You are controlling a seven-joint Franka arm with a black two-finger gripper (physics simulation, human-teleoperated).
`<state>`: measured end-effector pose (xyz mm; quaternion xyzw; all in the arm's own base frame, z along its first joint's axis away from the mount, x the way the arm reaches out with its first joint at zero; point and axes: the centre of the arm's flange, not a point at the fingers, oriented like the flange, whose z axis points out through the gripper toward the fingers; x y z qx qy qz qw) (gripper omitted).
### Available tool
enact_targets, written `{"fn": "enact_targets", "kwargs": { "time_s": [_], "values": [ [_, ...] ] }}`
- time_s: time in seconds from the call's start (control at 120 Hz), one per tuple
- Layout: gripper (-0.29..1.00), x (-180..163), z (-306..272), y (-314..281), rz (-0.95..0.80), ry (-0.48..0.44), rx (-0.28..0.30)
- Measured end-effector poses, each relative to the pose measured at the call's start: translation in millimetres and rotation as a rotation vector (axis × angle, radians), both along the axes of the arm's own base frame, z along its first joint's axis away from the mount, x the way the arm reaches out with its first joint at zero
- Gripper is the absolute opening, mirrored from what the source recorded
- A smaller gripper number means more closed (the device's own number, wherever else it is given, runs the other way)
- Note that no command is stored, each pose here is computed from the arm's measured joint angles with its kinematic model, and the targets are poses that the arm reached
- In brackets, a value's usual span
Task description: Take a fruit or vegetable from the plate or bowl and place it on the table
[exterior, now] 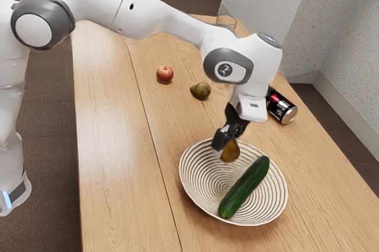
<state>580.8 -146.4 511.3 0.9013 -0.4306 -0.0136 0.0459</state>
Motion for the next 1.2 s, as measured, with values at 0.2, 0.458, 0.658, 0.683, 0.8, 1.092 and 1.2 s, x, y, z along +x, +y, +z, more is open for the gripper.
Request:
{"fn": "enact_targets", "kwargs": {
  "time_s": [0.2, 0.458, 0.658, 0.683, 0.8, 1.092, 1.2],
  "values": [
    [0.36, -25, 60, 100, 0.221, 0.017, 0.029],
    [0.35, -34, 69, 217, 0.516, 0.092, 0.105],
    [0.35, -23, 48, 227, 0.587, 0.120, 0.135],
    [0.35, -20, 45, 215, 0.572, 0.121, 0.138],
    [0.37, -12, 38, 170, 0.518, 0.118, 0.148],
    [0.61, -14, 36, 192, 0.609, 0.134, 0.150],
    [0.66, -15, 37, 186, 0.613, 0.138, 0.150]
  ]
}}
